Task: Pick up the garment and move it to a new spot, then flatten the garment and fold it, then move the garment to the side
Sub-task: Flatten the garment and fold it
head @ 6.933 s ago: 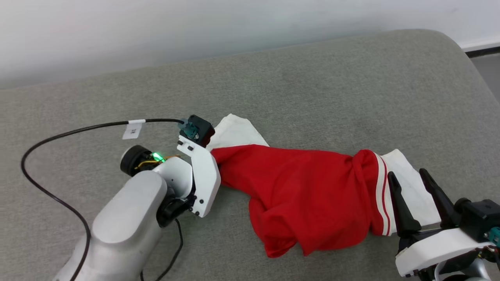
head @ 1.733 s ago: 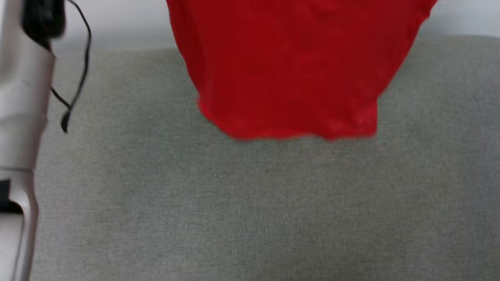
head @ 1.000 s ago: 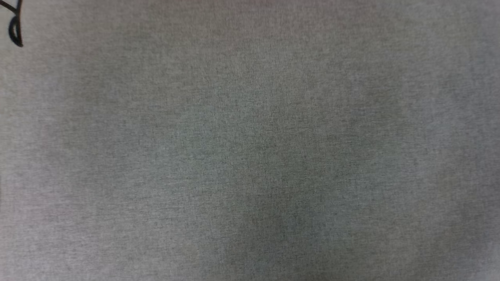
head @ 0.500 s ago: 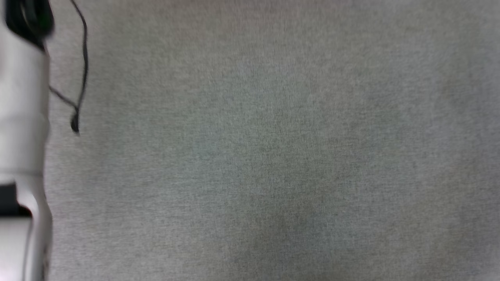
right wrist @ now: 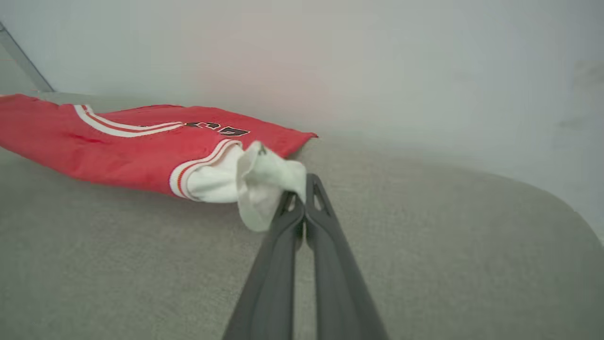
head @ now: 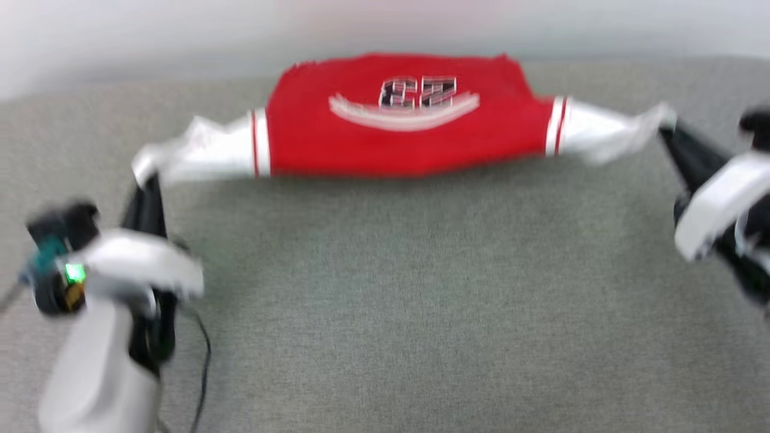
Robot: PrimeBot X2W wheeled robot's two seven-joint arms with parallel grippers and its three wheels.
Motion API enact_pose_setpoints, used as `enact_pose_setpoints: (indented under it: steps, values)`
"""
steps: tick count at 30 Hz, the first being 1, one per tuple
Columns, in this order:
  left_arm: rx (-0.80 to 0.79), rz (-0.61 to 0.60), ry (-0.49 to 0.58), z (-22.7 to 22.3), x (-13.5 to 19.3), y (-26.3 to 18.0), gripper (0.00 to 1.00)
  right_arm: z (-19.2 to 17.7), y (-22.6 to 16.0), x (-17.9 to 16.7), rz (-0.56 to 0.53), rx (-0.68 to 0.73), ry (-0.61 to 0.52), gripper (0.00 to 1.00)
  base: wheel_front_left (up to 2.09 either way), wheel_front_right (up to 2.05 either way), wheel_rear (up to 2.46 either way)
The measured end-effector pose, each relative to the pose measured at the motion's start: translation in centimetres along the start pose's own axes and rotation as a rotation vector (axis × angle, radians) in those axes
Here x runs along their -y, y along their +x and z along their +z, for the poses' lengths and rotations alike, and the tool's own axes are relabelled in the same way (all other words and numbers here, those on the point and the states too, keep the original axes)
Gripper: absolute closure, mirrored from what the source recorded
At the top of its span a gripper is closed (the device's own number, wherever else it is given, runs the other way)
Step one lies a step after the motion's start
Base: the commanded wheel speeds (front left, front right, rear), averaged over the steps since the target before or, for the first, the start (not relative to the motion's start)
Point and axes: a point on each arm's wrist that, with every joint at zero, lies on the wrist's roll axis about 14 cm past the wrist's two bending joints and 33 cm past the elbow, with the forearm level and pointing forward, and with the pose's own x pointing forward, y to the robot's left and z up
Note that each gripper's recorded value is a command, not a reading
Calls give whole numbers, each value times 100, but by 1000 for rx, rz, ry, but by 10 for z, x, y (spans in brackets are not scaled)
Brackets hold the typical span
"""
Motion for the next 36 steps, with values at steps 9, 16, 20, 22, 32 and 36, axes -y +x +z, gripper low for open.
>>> enact_pose_setpoints:
  steps: [9,16,20,22,32,36]
  values:
    - [-153,85,22,-29,-21,-112,100,-76,-97,-24,-37,-155,147,100,0,0,0]
    - [-269,162,-15,-53,-32,-182,100,-136,-168,-57,-74,-339,274,100,0,0,0]
    - [-304,190,-5,-63,-36,-204,100,-163,-203,-80,-78,-469,322,100,0,0,0]
    - [-312,193,-1,-66,-35,-209,100,-174,-217,-90,-78,-539,346,82,0,0,0]
    - [-227,144,2,-48,-12,-190,100,-111,-172,-50,-181,-326,343,0,0,0,0]
    - [-160,86,1,-32,9,-166,100,-72,-122,-17,-213,-192,332,0,0,0,0]
